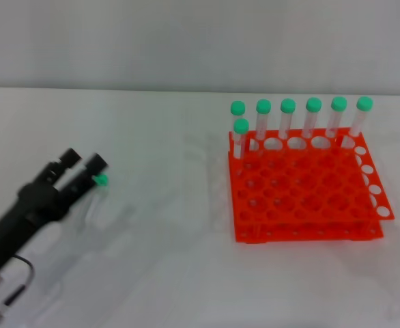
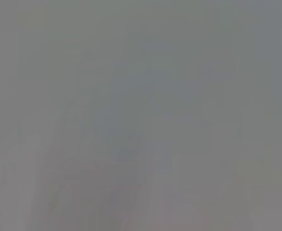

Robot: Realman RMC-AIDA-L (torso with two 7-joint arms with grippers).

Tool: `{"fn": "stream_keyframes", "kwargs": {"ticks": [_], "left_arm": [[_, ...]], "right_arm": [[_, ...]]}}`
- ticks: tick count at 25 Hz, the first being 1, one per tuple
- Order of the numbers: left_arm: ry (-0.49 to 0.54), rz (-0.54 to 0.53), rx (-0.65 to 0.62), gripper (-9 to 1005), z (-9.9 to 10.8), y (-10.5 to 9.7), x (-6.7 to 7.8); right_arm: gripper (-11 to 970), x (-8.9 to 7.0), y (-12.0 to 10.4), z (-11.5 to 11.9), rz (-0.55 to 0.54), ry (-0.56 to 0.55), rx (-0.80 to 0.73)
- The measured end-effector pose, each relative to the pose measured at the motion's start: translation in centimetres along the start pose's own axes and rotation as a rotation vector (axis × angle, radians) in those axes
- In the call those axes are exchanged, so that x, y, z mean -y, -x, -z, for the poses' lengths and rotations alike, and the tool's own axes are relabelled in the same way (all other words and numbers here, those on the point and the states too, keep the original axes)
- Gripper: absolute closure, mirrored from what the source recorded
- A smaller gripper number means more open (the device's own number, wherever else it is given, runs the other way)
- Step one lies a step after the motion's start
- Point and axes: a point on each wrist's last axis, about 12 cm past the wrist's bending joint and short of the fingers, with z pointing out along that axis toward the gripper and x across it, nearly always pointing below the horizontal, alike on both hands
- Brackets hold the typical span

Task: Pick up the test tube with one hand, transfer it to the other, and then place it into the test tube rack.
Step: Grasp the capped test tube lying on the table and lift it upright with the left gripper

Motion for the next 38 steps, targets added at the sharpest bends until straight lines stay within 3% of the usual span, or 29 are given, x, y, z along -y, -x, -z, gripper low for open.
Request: {"fn": "stream_keyframes", "kwargs": {"ticks": [5, 9, 11, 12, 16, 22, 29, 33, 38], "left_arm": [[0.043, 0.116, -0.12, 118, -0.1, 5.0, -2.9], [0.114, 0.179, -0.272, 119, -1.0, 9.2, -4.3], [0.13, 0.192, -0.306, 119, -1.2, 10.0, -4.5], [0.173, 0.254, -0.424, 119, -2.2, 12.5, -5.1], [0.222, 0.316, -0.54, 119, -3.5, 14.8, -5.7], [0.369, 0.352, -0.835, 119, -6.5, 18.2, -6.0], [0.484, 0.266, -1.142, 120, -10.6, 18.6, -4.7], [0.507, 0.227, -1.25, 120, -12.3, 16.4, -4.4], [0.529, 0.208, -1.296, 120, -13.3, 13.8, -4.4]], "right_arm": [[111, 0.6, 0.1, 0.0, 0.017, -0.051, 0.007], [112, 1.1, -0.1, 0.2, 0.055, -0.099, -0.013], [113, 1.2, -0.2, 0.3, 0.064, -0.11, -0.021], [113, 1.2, -0.2, 0.4, 0.064, -0.112, -0.023], [114, 1.2, -0.4, 0.8, 0.058, -0.124, -0.044], [115, 1.2, -0.8, 1.1, 0.038, -0.148, -0.081], [117, 1.4, -1.0, 1.1, 0.034, -0.165, -0.09], [117, 1.4, -1.0, 1.1, 0.034, -0.166, -0.094], [118, 1.3, -0.9, 1.7, 0.028, -0.172, -0.098]]}}
